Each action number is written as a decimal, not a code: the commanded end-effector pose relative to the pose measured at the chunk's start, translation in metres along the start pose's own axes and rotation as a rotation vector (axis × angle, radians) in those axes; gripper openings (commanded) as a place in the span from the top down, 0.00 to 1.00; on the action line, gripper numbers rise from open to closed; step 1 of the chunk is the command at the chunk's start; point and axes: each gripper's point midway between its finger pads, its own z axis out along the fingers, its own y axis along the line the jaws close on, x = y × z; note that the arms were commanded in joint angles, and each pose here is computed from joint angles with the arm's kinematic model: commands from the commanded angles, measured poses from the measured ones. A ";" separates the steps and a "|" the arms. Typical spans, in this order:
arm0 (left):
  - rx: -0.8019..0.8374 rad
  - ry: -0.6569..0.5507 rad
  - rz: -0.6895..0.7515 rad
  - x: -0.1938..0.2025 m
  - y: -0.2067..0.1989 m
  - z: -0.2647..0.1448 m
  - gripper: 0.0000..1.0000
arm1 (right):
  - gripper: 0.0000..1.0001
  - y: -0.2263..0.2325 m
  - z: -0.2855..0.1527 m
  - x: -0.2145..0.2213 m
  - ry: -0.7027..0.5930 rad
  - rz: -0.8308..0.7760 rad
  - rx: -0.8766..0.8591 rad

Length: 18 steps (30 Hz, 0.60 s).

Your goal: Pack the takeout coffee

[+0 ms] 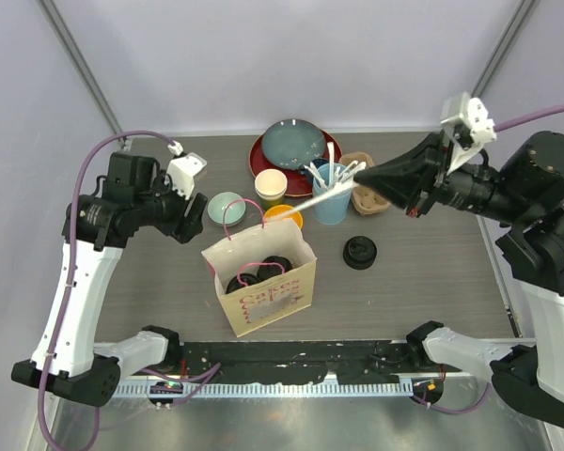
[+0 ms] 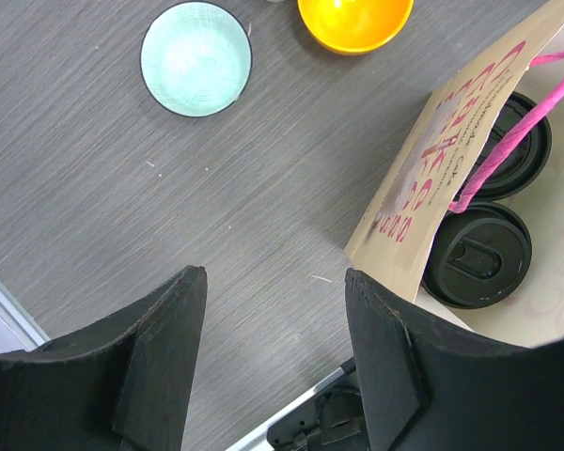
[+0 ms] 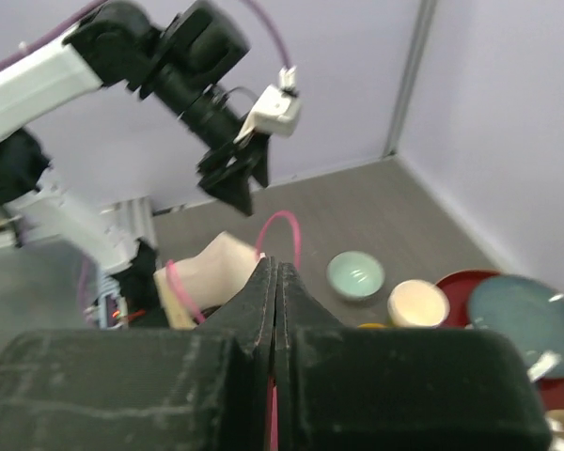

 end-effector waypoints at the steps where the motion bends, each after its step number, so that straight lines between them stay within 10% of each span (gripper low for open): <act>1: -0.018 -0.036 0.001 -0.004 0.002 -0.003 0.36 | 0.99 0.033 0.000 0.044 0.112 0.165 -0.184; 18: -0.030 -0.022 -0.002 0.002 0.004 0.001 0.36 | 0.99 0.019 0.075 0.125 0.188 0.254 -0.283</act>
